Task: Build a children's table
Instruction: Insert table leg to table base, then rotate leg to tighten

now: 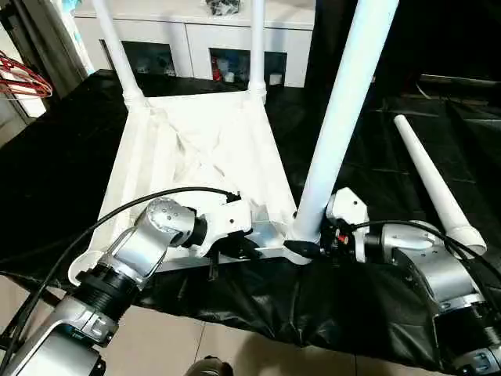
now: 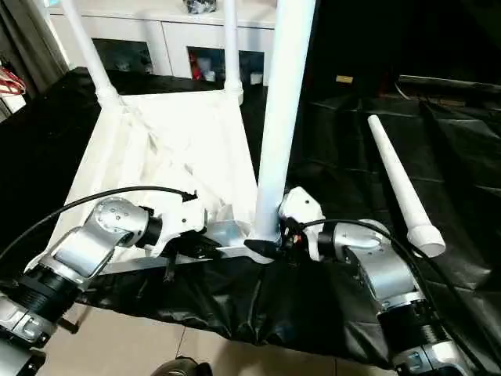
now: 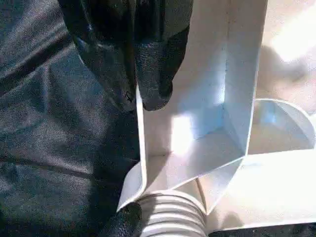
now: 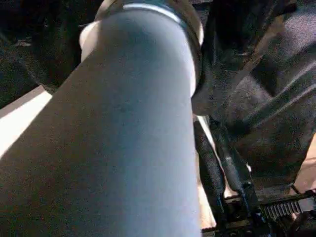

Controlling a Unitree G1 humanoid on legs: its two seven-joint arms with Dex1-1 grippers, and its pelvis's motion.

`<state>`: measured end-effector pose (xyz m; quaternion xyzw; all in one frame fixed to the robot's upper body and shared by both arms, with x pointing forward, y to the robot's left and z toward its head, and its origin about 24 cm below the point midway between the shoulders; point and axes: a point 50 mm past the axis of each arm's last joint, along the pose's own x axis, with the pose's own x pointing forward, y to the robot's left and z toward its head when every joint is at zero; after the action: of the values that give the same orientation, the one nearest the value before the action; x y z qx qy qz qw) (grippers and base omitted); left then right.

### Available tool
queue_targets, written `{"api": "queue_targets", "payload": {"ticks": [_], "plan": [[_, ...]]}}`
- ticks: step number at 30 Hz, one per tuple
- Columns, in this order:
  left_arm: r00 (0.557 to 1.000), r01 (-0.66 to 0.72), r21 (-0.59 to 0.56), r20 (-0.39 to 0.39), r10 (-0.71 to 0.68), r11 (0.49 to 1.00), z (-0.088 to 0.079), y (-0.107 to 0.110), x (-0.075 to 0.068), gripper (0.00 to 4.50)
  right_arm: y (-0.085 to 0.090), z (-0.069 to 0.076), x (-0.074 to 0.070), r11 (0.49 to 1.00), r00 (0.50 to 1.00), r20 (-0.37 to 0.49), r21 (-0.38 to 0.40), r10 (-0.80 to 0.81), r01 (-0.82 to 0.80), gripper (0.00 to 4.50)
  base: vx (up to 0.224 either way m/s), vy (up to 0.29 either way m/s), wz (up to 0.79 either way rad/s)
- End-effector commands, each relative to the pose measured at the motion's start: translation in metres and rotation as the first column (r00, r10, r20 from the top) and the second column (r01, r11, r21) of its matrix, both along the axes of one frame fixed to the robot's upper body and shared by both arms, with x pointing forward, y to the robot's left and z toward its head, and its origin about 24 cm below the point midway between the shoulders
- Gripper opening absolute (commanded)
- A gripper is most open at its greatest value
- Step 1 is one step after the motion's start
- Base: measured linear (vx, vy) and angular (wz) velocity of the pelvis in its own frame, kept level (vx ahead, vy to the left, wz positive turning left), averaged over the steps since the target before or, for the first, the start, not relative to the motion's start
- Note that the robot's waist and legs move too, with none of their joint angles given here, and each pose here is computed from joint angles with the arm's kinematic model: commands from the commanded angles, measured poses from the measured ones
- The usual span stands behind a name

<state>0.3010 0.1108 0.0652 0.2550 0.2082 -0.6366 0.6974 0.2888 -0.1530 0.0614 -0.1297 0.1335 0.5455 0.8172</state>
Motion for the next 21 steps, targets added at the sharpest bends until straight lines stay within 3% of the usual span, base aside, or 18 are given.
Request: {"api": "queue_targets", "payload": {"ticks": [1,7,12,14,17,18,19,21], "plan": [[0.997,0.066,-0.008,0.030,-0.066,0.998,0.008,-0.006,0.000,0.00,0.002,-0.002,0.001,1.000,1.000,-0.013,-0.012,0.016,-0.016,2.79,0.000,0.000,0.00],[0.999,0.040,-0.014,0.030,-0.039,0.999,0.008,-0.005,0.002,0.00,0.004,-0.004,0.000,1.000,1.000,-0.029,0.001,0.011,-0.011,2.72,0.000,0.000,0.00],[0.981,-0.174,-0.060,0.072,0.178,0.983,0.006,-0.012,0.019,0.00,0.006,-0.026,0.009,0.974,0.973,-0.051,0.009,-0.225,0.225,2.72,0.000,0.000,0.00],[0.947,-0.301,-0.111,0.079,0.310,0.947,0.006,-0.023,0.029,0.00,0.010,-0.037,0.020,0.909,0.908,-0.063,0.017,-0.414,0.415,2.72,0.000,0.000,0.00],[0.915,-0.387,-0.153,0.058,0.399,0.909,0.006,-0.039,0.033,0.00,0.019,-0.046,0.030,0.813,0.810,-0.110,0.032,-0.576,0.582,2.72,0.000,0.000,0.00],[0.912,-0.394,-0.157,0.057,0.406,0.906,0.006,-0.041,0.034,0.00,0.020,-0.047,0.031,0.803,0.801,-0.112,0.031,-0.588,0.595,2.72,0.000,0.000,0.00],[0.898,-0.423,-0.175,0.052,0.437,0.889,0.006,-0.051,0.035,0.00,0.028,-0.049,0.035,0.764,0.761,-0.114,0.029,-0.638,0.645,2.72,0.000,0.000,0.00],[0.892,-0.431,-0.188,0.057,0.448,0.883,0.005,-0.061,0.035,0.00,0.038,-0.049,0.038,0.751,0.750,-0.098,0.035,-0.654,0.660,2.72,0.000,0.000,0.00]]}}
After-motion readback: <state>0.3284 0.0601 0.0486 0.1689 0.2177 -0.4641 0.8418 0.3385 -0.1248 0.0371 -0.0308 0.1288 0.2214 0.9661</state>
